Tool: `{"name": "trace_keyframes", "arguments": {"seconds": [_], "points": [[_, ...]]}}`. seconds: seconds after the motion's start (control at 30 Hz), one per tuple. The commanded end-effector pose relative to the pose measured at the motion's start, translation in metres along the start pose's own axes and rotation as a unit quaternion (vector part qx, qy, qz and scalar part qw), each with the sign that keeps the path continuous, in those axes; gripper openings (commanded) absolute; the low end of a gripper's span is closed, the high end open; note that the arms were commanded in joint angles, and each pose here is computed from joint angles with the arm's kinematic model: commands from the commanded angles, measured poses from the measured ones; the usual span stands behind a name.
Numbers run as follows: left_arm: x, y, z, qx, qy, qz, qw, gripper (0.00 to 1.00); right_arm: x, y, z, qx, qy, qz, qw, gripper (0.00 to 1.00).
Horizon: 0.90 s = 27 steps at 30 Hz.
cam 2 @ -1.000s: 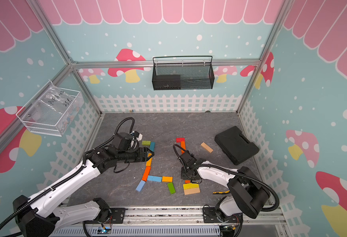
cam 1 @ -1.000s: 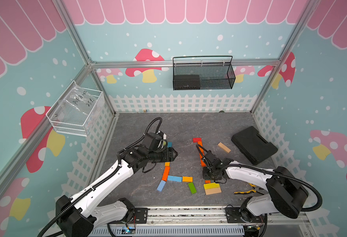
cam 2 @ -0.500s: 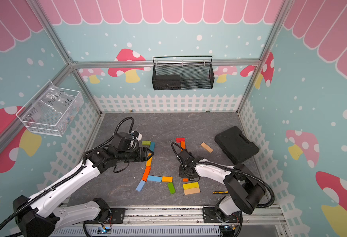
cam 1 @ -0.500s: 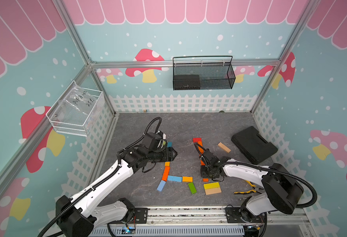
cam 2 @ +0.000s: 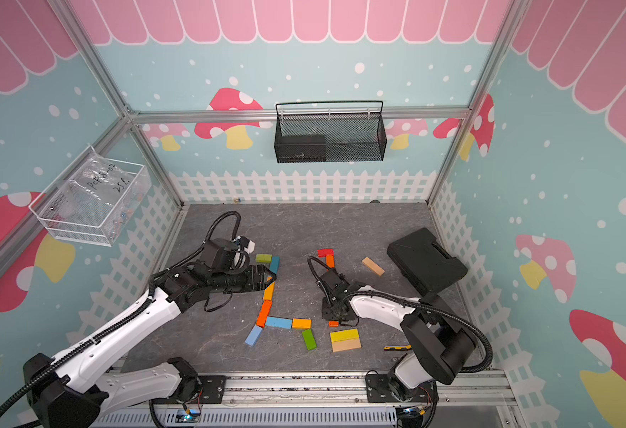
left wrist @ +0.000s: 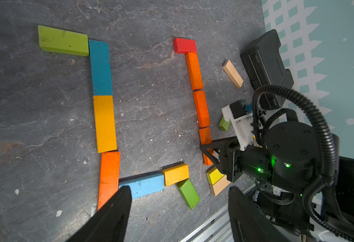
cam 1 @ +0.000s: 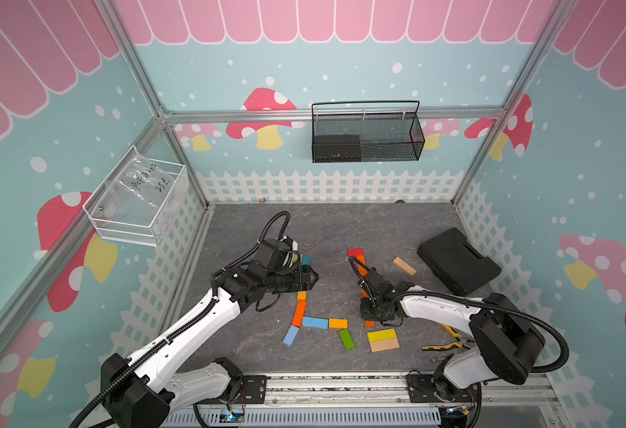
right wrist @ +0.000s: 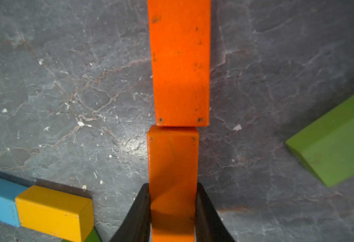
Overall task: Assemble a giraffe with building blocks
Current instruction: Assemble the building block at the center of the board.
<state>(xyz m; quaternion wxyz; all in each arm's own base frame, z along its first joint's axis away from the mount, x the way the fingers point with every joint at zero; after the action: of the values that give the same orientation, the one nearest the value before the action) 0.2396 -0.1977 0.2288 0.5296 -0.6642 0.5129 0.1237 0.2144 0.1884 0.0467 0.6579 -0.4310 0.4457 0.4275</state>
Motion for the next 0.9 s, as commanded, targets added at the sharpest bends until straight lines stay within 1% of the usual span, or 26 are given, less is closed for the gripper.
{"name": "trace_keyframes", "arguments": {"seconds": [0.0, 0.63, 0.87], "points": [[-0.003, 0.003, 0.003, 0.008, -0.004, -0.001, 1.000, 0.76, 0.011, 0.016, -0.025, 0.007, 0.053, 0.026, 0.998, 0.30], [-0.003, 0.002, 0.003, 0.007, -0.005, -0.001, 1.000, 0.76, 0.010, 0.011, -0.046, 0.012, 0.075, 0.022, 0.997, 0.31], [-0.001, 0.001, 0.003, 0.006, -0.004, 0.001, 1.000, 0.76, 0.013, 0.010, -0.037, 0.004, 0.061, 0.031, 0.998, 0.31]]}}
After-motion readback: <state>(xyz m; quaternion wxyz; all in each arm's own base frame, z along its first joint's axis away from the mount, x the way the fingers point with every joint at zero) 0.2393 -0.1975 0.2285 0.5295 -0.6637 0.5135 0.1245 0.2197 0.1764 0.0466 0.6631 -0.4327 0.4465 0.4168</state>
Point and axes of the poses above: each gripper's point midway between its finger pads, its own x axis out along the fingers, its own z axis along the line the jaws close on, y = z × x, the point moved 3 cm from there along -x, back along the fingers, and after that the axes turned 14 degrees about x, right-handed, at the moved point
